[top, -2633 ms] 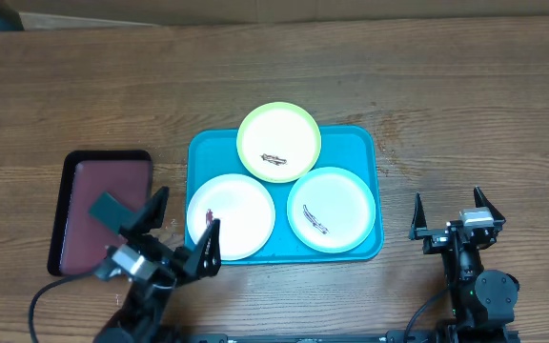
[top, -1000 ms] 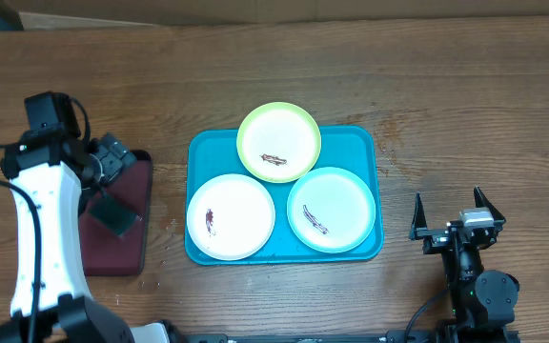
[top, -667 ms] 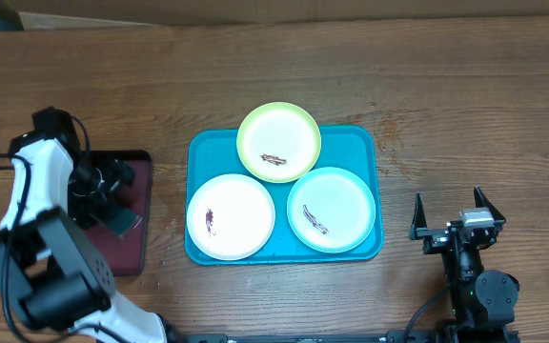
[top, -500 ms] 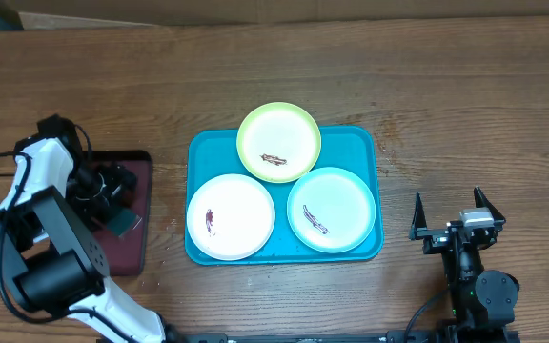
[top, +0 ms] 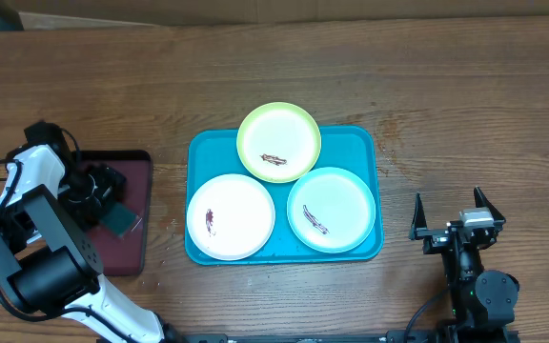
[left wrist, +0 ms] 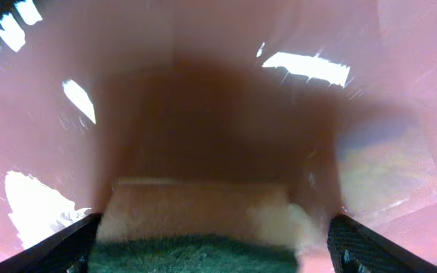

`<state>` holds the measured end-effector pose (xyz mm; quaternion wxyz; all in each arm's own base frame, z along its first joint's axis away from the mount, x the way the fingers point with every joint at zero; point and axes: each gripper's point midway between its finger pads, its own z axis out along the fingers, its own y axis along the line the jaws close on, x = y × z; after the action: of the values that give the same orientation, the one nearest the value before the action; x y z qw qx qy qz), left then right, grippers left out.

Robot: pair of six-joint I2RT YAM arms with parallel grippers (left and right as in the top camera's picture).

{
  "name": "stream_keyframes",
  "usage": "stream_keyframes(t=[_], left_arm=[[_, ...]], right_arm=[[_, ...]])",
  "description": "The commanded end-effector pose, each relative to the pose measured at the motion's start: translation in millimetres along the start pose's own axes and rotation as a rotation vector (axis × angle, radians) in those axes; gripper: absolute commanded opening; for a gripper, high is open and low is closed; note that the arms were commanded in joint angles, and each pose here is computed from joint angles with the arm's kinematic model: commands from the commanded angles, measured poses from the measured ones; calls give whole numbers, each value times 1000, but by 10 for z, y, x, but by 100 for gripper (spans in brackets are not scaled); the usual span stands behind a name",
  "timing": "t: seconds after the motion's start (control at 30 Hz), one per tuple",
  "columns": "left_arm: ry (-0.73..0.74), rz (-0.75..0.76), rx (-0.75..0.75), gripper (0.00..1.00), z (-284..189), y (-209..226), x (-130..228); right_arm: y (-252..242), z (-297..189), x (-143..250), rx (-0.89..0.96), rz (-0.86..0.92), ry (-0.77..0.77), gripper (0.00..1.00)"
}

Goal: Clean dirty plates on tray and stack at the side

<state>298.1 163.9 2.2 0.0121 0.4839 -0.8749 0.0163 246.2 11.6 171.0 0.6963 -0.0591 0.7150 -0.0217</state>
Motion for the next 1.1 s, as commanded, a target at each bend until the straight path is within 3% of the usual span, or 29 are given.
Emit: stream_keyframes(t=[0.0,0.1,0.2,0.23,0.33,0.37,0.4,0.5,0.53,0.6,0.63,1.0,1.07], left_arm=[[77,19,27,92,128,-9,212],[90,20,20,86,169,20,262],[66,23,-9,36,178,71,217],[57,23,-18,27,179,84,200],[53,24,-22,24,179,91,192],[54,24,-23,10,179,92,193],[55,23,-23,4,179,94,196],[58,23,-24,6,178,97,203],[60,23,-24,18,178,97,208],[73,22,-14,85,177,82,234],[88,22,-8,100,174,73,268],[305,-6,63,98,79,5,737],[303,-5,61,73,80,8,733]], right_arm=[[-13,0,14,6,0,-5,100],[-13,0,14,6,0,-5,100],[-13,0,14,6,0,-5,100],[-13,0,14,6,0,-5,100],[-13,0,14,6,0,-5,100],[-13,0,14,6,0,-5,100],[-13,0,14,6,0,-5,100],[-13,0,14,6,0,-5,100],[-13,0,14,6,0,-5,100],[-13,0,14,6,0,-5,100],[-13,0,14,6,0,-5,100],[-13,0,14,6,0,-5,100],[-13,0,14,6,0,-5,100]])
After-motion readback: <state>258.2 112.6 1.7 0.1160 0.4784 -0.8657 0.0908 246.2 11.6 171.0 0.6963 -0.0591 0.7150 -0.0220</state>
